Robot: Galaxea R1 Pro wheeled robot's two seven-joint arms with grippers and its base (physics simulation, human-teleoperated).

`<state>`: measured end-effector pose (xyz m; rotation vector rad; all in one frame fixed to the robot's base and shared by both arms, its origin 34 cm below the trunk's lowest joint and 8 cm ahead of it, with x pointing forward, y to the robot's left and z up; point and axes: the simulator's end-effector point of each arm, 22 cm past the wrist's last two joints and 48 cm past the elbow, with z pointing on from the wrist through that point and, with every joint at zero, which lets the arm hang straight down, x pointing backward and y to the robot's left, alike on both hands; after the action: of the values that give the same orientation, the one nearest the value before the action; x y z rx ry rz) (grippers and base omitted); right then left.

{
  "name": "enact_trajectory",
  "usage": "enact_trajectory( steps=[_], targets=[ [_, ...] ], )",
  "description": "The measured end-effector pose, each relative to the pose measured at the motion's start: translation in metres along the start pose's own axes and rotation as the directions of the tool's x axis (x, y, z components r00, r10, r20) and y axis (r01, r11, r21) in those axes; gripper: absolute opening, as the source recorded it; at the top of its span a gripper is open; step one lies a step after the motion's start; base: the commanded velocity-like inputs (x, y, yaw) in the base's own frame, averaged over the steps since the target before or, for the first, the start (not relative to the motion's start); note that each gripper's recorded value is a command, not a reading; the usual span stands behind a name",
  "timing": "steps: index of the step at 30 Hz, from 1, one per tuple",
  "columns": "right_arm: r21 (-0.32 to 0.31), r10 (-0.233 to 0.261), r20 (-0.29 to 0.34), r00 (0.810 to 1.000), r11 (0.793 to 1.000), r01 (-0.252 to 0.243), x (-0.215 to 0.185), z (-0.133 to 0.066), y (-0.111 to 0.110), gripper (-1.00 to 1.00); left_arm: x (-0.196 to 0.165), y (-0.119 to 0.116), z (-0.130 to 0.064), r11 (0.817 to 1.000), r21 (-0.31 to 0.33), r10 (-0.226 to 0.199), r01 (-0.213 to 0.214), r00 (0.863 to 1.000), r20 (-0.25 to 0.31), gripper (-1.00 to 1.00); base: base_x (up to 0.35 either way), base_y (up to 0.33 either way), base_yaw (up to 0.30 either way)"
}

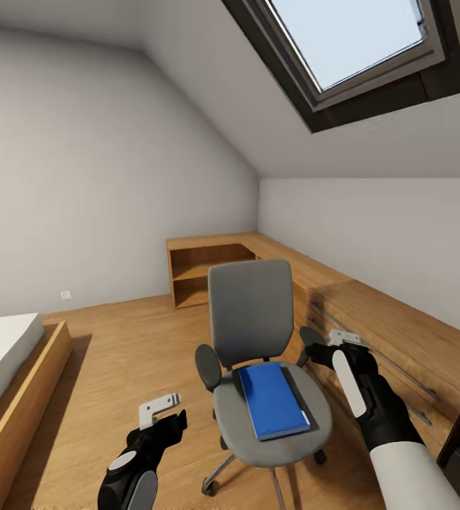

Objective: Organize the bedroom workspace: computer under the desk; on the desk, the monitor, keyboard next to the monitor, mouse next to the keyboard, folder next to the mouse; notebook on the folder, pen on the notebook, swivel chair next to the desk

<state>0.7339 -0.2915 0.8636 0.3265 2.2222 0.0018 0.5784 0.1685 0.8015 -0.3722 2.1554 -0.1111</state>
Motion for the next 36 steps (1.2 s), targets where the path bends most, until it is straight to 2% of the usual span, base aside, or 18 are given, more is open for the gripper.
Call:
enact_trajectory(
  steps=[14, 36],
  targets=[
    [0.001, -0.003, -0.018, 1.0, 1.0, 0.003, 0.008, 0.007, 0.0, 1.0, 0.005, 0.003, 0.004, 1.0, -0.007, 0.0, 0.0, 1.0, -0.014, 1.0, 0.0, 0.0, 0.167],
    [-0.006, -0.003, -0.027, 1.0, 1.0, 0.003, 0.014, 0.011, 0.0, 1.0, 0.008, 0.004, 0.007, 1.0, -0.01, -0.003, 0.003, 1.0, -0.013, 1.0, 0.0, 0.0, 0.009]
  ],
)
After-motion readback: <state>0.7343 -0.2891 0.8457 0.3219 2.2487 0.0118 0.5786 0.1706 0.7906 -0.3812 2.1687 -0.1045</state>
